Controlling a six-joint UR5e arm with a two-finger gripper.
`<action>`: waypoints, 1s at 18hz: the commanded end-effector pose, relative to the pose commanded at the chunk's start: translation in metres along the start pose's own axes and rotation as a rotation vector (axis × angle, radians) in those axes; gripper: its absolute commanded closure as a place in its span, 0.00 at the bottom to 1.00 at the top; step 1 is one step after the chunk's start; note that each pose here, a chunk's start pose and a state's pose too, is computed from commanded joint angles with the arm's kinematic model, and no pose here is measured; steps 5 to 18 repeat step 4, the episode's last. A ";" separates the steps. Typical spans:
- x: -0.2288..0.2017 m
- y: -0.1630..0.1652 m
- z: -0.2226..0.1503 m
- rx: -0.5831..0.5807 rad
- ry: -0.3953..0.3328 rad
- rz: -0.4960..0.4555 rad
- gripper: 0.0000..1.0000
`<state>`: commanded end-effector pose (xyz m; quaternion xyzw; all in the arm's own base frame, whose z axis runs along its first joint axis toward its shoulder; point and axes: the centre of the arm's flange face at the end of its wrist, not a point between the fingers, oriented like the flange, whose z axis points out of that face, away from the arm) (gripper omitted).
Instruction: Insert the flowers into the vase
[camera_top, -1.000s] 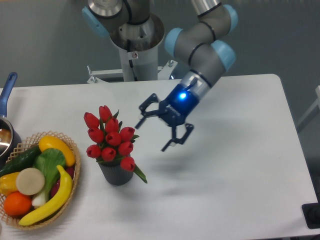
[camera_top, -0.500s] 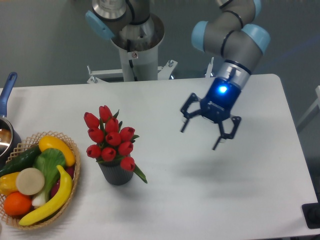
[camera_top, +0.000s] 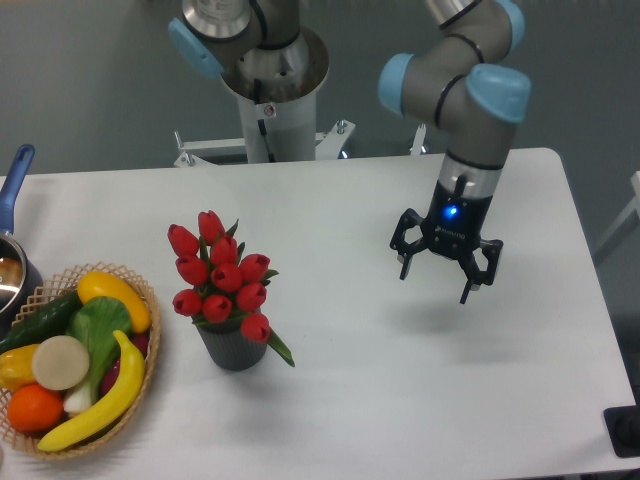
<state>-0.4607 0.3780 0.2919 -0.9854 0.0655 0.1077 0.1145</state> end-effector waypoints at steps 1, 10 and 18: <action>0.001 0.000 0.000 -0.003 0.001 0.001 0.00; 0.005 0.000 0.000 -0.007 0.004 0.002 0.00; 0.005 0.000 0.000 -0.007 0.004 0.002 0.00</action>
